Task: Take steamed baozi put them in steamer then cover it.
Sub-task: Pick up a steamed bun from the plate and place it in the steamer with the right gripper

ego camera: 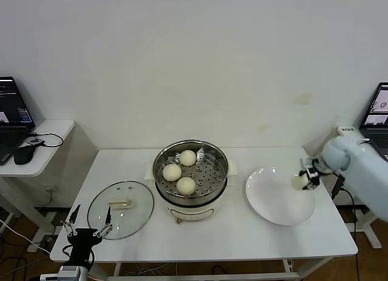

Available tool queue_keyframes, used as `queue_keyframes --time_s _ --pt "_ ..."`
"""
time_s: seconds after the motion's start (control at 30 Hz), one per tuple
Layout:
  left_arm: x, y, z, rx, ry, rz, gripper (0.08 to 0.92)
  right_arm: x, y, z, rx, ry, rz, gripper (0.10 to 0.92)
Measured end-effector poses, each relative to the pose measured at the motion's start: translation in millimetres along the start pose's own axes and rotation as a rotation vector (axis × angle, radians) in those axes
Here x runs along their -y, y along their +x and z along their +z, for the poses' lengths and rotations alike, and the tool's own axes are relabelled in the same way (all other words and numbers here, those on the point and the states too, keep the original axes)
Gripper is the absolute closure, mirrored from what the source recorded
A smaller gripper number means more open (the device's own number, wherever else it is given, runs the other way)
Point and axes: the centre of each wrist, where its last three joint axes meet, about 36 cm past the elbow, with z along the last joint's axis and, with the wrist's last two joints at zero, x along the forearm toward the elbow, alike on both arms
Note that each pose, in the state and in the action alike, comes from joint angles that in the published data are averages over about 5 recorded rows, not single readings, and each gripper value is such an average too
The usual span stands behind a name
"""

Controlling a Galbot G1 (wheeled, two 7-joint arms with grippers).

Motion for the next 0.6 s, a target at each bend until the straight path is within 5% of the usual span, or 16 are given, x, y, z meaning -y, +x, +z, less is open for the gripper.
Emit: queue_keyframes --time_s 0.6 --pt "1.6 -0.8 0.8 0.002 0.008 -0.005 0.177 64.9 118.8 -166.1 0.268 0.054 0.126 0.445"
